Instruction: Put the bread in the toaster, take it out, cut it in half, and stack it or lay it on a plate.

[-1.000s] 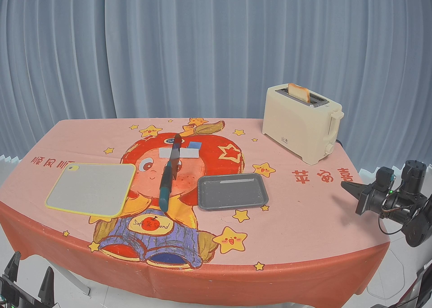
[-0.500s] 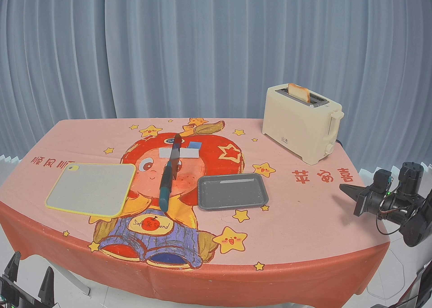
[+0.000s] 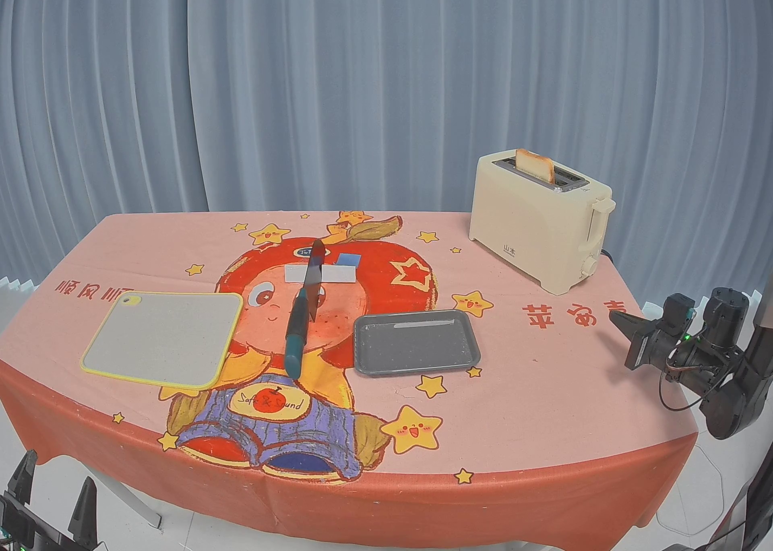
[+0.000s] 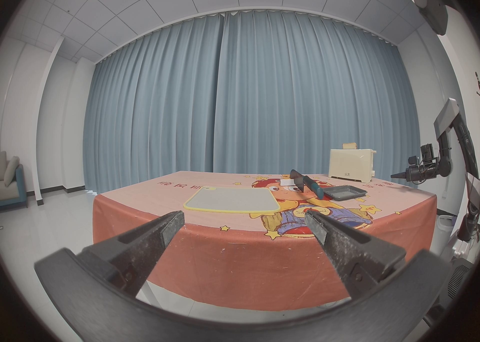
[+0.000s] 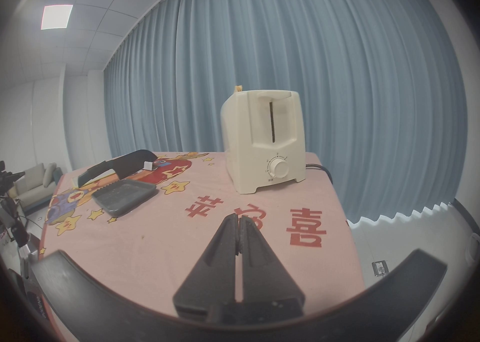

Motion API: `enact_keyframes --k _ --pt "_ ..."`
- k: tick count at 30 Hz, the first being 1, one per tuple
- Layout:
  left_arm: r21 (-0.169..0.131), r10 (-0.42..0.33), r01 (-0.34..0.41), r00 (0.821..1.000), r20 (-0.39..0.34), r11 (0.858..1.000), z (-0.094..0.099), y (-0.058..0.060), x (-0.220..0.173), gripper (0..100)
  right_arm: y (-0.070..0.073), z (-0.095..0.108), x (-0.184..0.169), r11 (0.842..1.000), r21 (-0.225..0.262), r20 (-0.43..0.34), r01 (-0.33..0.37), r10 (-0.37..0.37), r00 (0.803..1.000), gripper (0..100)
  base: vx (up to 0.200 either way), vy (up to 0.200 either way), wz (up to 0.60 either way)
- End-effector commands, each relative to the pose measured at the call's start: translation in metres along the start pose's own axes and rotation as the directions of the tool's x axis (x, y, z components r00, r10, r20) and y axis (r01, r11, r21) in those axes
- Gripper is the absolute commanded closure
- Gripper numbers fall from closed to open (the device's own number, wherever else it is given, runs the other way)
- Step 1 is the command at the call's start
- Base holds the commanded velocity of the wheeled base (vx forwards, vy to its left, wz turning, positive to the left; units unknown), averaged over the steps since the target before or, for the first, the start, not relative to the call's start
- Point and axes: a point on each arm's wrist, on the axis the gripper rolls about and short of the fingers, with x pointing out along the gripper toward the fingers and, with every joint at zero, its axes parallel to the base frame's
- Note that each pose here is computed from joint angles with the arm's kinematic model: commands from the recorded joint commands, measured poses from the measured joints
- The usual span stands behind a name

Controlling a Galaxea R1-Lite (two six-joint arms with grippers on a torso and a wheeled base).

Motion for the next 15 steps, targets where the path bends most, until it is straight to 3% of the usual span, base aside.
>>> enact_keyframes --k 1,8,12,15 --pt "-0.001 0.001 -0.001 1.0 -0.019 1.0 -0.005 0.0 0.001 0 -0.002 -0.006 0.011 1.0 0.005 -0.013 0.002 -0.002 1.0 100 0.0 0.0 0.0" --pt "-0.001 0.001 -0.001 1.0 -0.019 1.0 -0.005 0.0 0.001 0 0.002 -0.004 0.015 1.0 -0.003 -0.006 0.004 -0.004 1.0 100 0.0 0.0 0.0" --pt "-0.001 0.001 -0.001 1.0 -0.019 1.0 -0.005 0.0 0.001 0 0.001 0.011 0.023 1.0 -0.019 0.028 0.001 0.0 1.0 100 0.0 0.0 0.0" --pt "-0.001 0.001 -0.001 1.0 -0.019 1.0 -0.005 0.0 0.001 0 -0.005 0.034 0.033 1.0 -0.023 0.003 0.01 -0.01 1.0 100 0.0 0.0 0.0"
